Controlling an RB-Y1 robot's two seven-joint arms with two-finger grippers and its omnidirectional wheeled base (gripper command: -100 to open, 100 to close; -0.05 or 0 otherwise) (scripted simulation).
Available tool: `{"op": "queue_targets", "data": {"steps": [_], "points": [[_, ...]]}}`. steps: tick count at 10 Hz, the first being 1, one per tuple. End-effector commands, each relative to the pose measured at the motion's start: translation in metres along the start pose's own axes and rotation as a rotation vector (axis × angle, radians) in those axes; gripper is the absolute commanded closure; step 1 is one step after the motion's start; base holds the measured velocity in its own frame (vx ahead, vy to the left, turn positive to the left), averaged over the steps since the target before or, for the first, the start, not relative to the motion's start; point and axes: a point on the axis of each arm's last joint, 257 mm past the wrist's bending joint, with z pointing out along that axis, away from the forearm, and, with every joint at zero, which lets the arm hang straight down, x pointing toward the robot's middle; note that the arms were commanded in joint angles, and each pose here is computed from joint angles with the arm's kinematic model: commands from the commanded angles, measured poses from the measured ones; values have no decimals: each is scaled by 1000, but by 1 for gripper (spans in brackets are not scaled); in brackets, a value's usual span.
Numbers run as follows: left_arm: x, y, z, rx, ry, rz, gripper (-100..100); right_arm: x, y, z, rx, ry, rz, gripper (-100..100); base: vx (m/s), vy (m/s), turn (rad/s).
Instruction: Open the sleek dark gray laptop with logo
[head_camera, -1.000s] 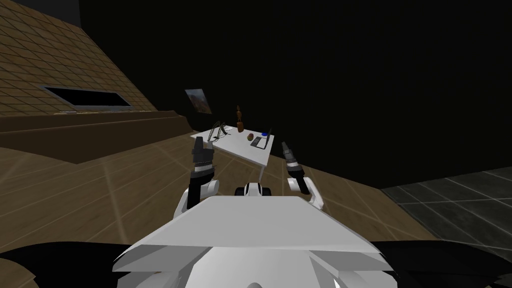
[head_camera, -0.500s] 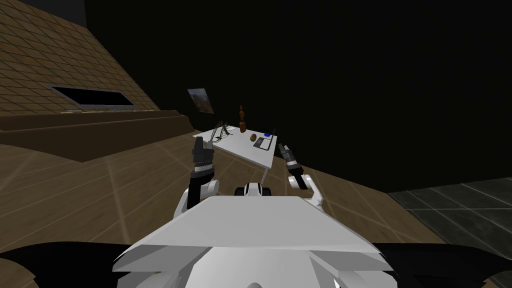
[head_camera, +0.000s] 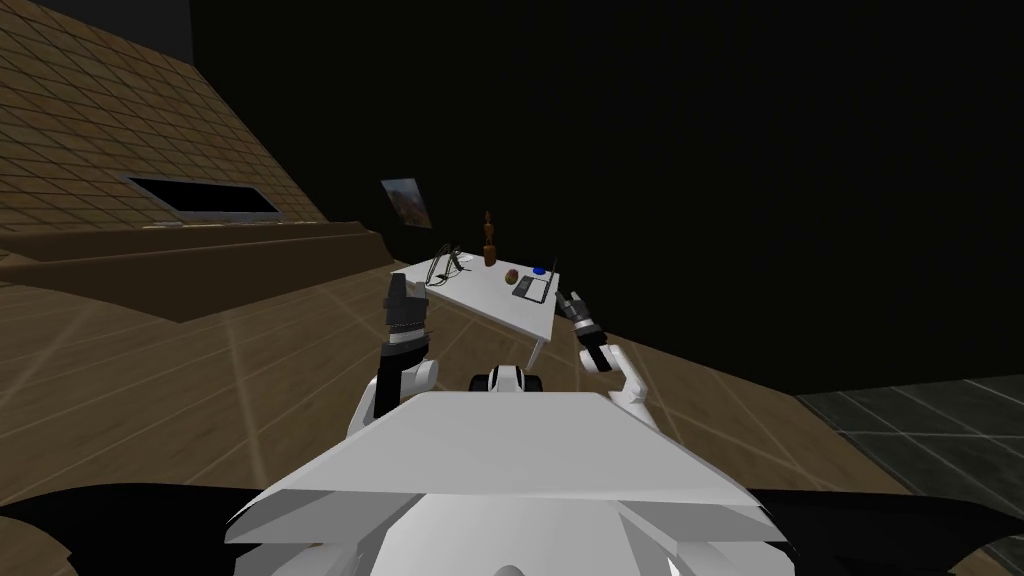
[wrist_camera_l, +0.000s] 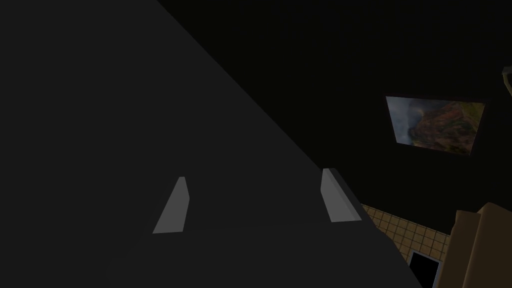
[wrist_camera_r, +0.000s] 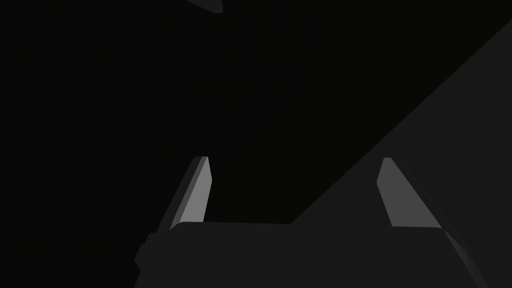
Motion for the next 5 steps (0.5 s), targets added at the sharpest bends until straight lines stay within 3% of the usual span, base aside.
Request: {"op": "queue_targets", "data": {"steps": [1, 5], "points": [[0, 0, 0, 0, 0, 0, 0, 11, -19, 4, 24, 42, -133, -100, 52, 68, 10], [0, 0, 0, 0, 0, 0, 0, 30, -70, 9, 78, 142, -442, -100, 57, 88, 35]]}}
